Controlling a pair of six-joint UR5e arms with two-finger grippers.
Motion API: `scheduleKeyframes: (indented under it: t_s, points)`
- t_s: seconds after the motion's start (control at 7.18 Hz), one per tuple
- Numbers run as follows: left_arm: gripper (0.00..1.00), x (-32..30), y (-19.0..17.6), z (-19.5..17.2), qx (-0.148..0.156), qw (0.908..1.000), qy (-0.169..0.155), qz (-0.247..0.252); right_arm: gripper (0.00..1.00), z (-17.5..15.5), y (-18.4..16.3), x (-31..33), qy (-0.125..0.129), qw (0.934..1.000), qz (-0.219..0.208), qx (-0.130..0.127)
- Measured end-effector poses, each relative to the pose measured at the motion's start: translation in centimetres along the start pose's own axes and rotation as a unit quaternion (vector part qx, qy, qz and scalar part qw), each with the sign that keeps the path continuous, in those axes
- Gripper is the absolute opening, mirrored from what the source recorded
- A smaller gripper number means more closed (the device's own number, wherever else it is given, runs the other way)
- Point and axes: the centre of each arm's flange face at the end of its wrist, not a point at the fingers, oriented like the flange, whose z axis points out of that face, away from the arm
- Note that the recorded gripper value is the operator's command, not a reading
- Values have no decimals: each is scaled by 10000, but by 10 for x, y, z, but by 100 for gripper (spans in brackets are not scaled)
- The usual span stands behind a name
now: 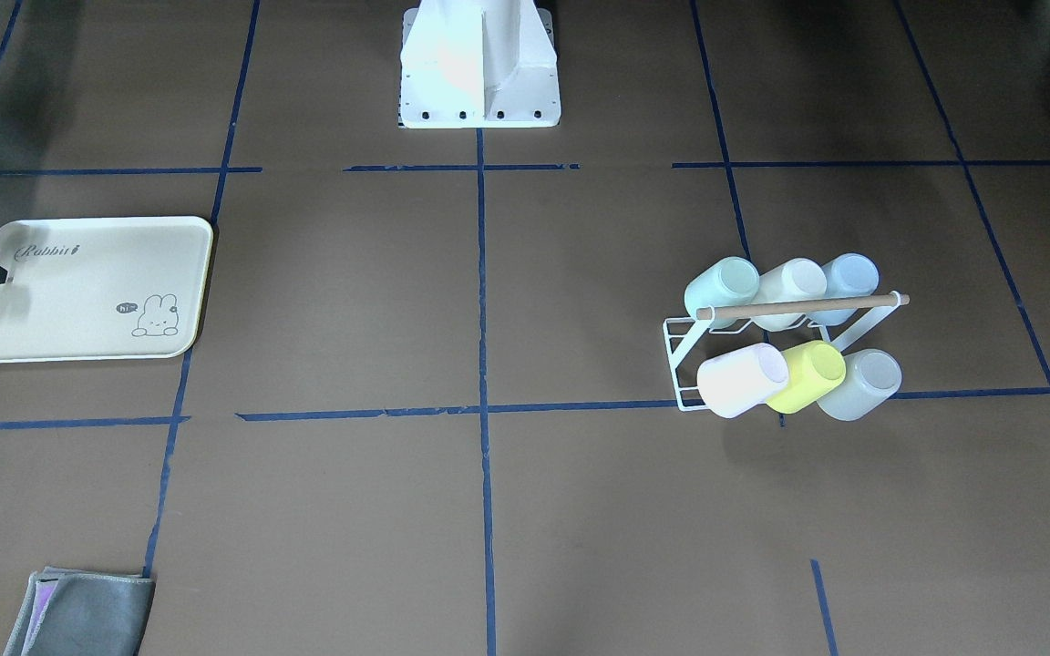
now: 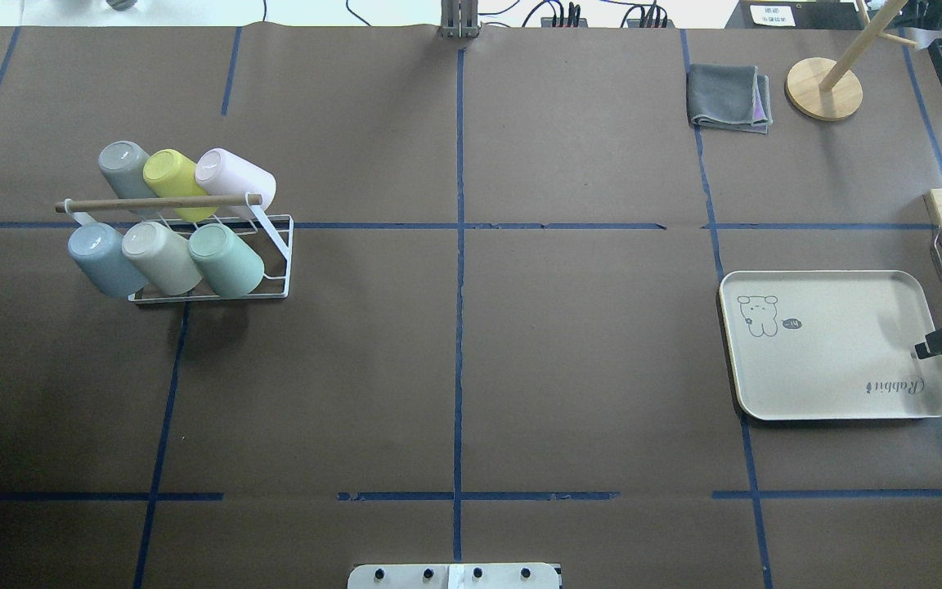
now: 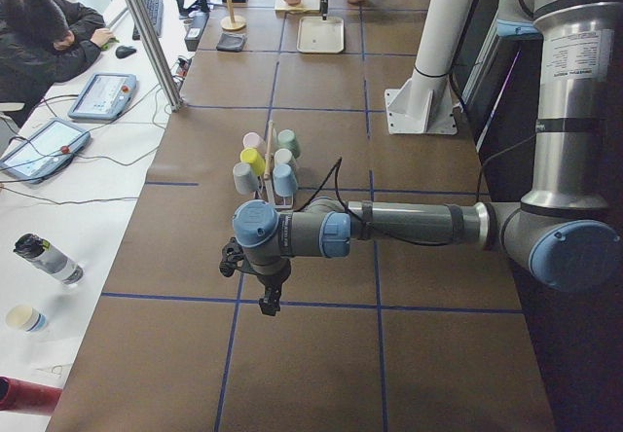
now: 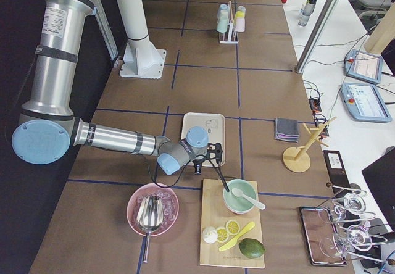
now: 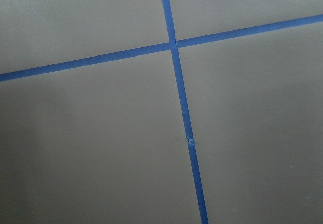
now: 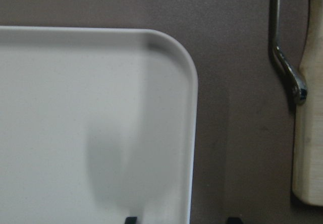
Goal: Pick up and place green cup on tray
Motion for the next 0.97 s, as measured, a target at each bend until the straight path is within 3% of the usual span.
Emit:
scheduleKeyframes:
  t_s: [0.14,0.28,0.97]
  points:
    - [100,0,0,0,0,10000,0,2,10,1,0,1,7,10000,5,-11]
    - [100,0,0,0,0,10000,0,7,1,1,0,1,10,10000,10,-16]
    - [100,-1,2,1,-16,10000,3,2,0,-3,-10,-14,-136,9999,-15,-13]
